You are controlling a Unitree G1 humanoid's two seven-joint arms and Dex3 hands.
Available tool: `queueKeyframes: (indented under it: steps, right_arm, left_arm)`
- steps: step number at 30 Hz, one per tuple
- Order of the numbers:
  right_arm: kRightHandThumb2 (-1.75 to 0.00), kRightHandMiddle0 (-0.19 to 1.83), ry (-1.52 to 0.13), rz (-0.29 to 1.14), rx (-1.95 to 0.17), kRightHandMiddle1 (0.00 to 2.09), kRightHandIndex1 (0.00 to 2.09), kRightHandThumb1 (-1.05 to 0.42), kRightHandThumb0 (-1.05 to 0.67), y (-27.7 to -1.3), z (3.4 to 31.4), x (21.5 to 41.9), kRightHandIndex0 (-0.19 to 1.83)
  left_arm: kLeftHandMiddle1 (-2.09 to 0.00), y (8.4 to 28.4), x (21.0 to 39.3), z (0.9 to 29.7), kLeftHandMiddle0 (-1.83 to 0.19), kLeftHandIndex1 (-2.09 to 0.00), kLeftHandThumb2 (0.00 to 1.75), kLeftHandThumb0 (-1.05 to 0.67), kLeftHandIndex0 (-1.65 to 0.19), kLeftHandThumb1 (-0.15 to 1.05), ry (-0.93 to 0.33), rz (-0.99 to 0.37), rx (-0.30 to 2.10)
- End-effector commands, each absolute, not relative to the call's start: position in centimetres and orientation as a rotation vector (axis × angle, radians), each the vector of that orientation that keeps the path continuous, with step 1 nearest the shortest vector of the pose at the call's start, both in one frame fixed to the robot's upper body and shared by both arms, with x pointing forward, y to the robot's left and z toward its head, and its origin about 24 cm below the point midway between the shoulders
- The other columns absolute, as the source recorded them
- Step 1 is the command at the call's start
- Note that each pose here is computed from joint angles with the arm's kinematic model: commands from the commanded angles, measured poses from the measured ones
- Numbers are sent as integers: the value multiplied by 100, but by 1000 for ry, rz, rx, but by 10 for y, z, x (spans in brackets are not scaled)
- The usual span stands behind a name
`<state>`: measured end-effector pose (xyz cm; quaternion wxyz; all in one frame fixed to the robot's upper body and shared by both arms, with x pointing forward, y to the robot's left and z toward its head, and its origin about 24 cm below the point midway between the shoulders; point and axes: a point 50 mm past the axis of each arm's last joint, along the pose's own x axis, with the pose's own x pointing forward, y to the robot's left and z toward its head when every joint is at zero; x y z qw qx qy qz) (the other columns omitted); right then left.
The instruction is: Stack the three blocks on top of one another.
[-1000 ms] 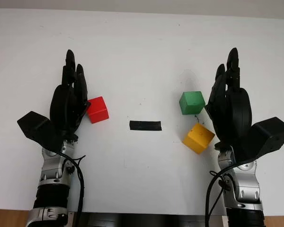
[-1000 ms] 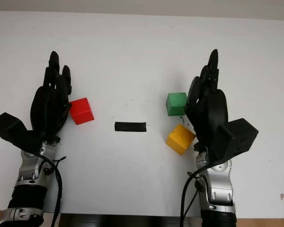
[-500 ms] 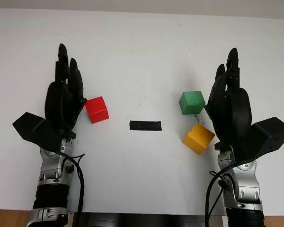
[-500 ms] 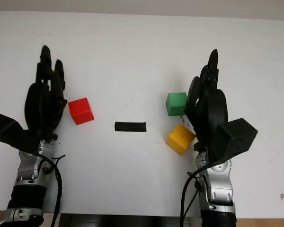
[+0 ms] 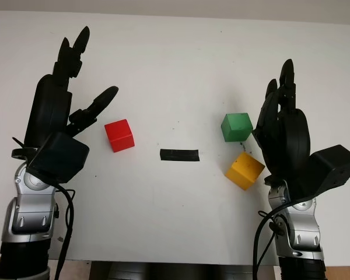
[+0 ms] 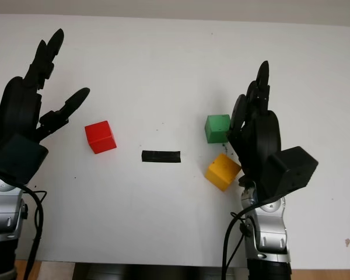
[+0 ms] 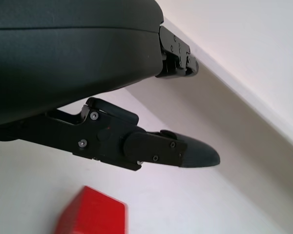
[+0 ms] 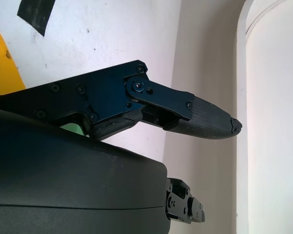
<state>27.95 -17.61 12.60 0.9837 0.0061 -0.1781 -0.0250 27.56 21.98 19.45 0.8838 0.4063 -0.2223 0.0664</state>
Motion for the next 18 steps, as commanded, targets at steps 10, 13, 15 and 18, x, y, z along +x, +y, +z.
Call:
queueKeyframes:
  steps: [10, 13, 15, 18]
  right_arm:
    - [-72, -19, -373, -58, 3, 0, 0, -105, -72, -178, 130, 273, -19]
    - [-72, -19, -372, -57, 1, 0, 0, -105, -72, -178, 131, 273, -19]
    - [-72, -19, -372, -59, -2, 0, 0, -105, -73, -178, 131, 273, -19]
    - [-71, -19, -370, -60, 0, 0, 0, -105, -73, -178, 131, 273, -19]
  left_arm:
    - [-4, 219, 268, 200, -1, -5, 6, -90, -30, 104, -367, 97, 1159]
    - [-4, 217, 267, 199, 2, -4, 9, -93, -27, 105, -341, 87, 1205]
    - [-4, 217, 267, 197, 3, -4, 10, -94, -26, 105, -336, 79, 1215]
    - [-4, 216, 266, 196, 4, -5, 10, -95, -27, 105, -313, 57, 1246]
